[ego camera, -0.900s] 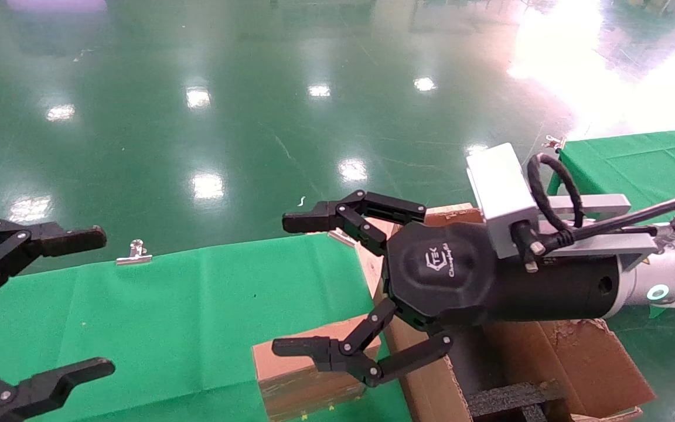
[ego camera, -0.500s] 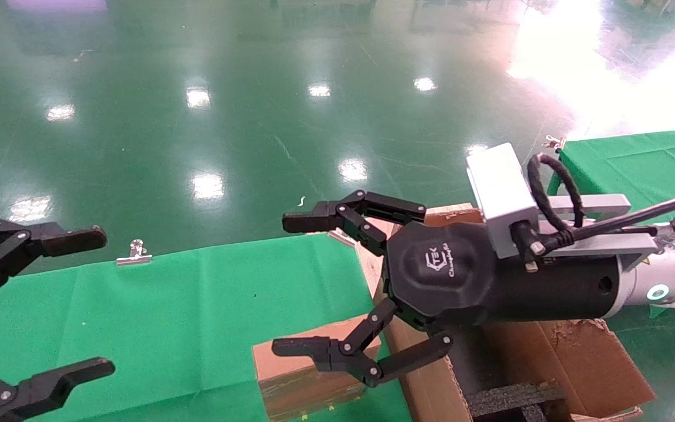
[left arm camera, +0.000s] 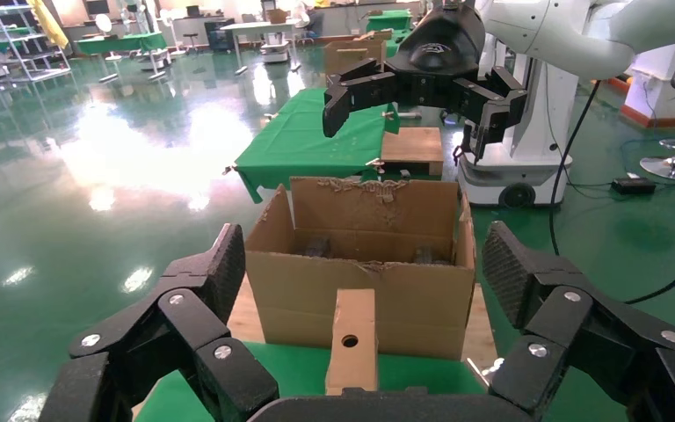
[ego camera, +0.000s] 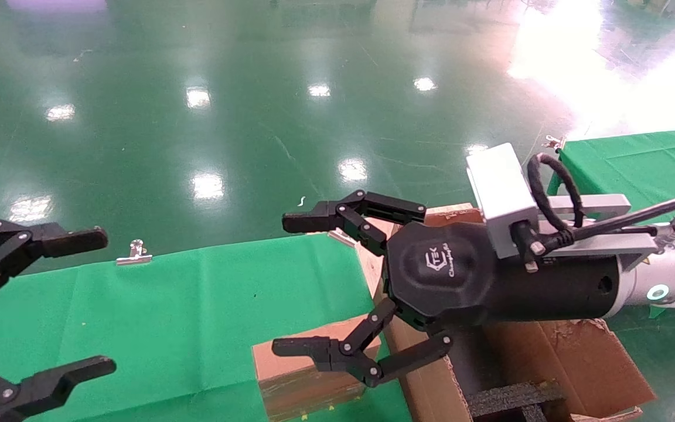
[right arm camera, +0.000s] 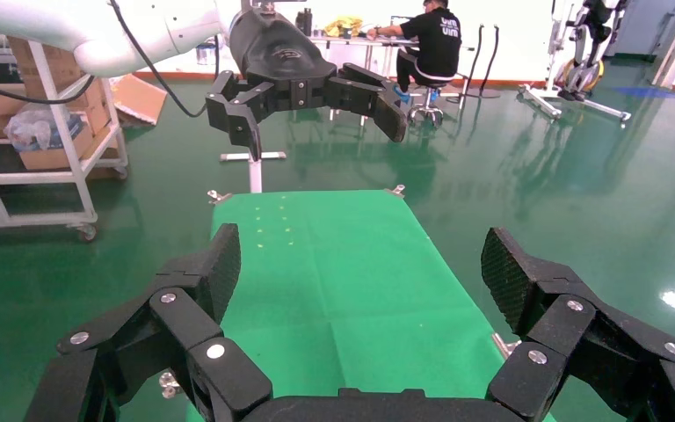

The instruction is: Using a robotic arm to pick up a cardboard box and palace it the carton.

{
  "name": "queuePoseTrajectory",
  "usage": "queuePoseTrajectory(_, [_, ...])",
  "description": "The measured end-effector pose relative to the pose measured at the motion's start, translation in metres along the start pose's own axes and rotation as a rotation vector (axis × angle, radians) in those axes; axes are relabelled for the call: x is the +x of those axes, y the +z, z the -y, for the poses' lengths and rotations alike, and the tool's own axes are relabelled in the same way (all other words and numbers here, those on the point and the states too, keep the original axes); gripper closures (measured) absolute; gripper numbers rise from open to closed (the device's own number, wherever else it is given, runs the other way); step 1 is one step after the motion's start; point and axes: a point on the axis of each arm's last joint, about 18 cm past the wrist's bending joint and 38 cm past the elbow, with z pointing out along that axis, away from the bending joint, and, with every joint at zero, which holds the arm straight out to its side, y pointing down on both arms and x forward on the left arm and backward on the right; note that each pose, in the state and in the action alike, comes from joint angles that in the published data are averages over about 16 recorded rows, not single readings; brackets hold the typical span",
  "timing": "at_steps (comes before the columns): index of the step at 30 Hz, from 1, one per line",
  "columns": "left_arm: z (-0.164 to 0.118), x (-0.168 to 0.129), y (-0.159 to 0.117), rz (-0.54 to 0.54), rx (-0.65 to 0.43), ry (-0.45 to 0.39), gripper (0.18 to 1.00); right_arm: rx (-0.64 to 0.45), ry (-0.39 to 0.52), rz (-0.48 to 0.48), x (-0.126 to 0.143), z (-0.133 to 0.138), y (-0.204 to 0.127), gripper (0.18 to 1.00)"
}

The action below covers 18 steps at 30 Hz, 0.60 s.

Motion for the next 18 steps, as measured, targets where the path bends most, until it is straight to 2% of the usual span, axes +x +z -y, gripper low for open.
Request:
queuePoseTrajectory(10, [0.000,0.000,0.000,0.000,0.000,0.000,0.263,-0.026,-0.002,0.008,0.002,-0.004,0.003,0.178])
queuePoseTrajectory(18, [0.000,0.000,0.000,0.000,0.000,0.000,0.407,-0.128,-0.017,0.034,0.012,-0.018,0.013,0.178])
